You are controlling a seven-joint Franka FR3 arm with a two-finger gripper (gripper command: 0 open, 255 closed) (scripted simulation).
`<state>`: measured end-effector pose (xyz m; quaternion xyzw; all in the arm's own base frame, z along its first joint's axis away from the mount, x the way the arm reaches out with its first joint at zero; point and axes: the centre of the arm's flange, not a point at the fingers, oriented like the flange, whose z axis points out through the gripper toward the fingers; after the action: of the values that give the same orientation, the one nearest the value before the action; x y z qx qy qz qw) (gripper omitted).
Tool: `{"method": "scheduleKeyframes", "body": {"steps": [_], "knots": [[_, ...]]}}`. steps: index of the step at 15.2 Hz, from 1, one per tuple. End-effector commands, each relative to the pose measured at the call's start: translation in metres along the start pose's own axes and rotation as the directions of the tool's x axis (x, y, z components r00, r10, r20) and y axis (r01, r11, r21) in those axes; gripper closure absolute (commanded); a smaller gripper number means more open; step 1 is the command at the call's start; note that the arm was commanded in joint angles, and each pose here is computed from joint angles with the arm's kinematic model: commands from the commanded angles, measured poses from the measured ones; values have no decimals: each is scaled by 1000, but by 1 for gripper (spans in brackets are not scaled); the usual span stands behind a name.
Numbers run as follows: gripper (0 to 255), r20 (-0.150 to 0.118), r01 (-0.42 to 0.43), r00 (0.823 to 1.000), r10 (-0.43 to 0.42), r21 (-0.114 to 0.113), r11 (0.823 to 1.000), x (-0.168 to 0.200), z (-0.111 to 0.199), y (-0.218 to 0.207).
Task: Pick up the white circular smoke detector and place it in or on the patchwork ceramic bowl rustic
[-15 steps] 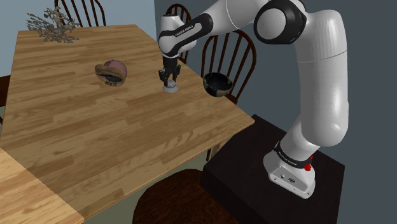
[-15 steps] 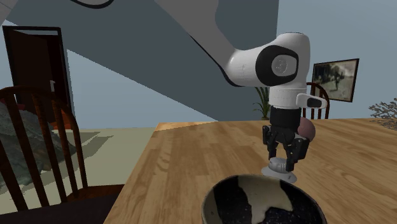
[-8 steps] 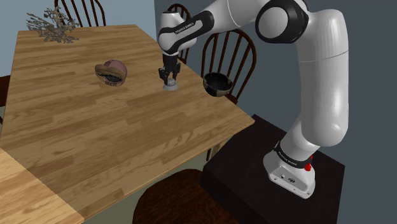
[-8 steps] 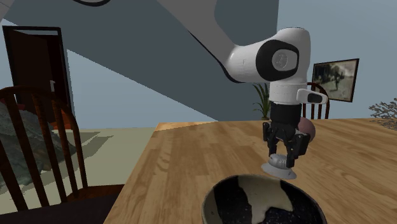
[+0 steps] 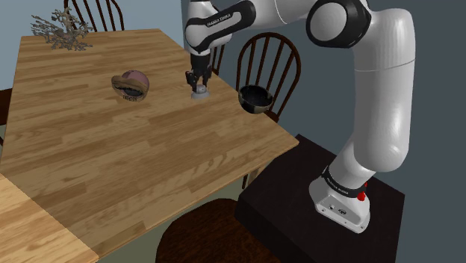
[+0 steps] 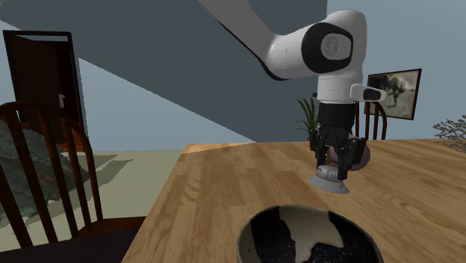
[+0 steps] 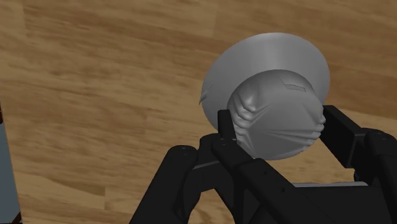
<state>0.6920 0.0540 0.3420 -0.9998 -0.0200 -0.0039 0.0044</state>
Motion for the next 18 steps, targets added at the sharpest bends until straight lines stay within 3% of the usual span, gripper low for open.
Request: {"method": "scheduleKeyframes", "body": {"steps": [1,18], "knots": [[255,0,0,1000,0,0,1000,0,-11,0],[255,0,0,1000,0,0,1000,1,-101,-1]]}}
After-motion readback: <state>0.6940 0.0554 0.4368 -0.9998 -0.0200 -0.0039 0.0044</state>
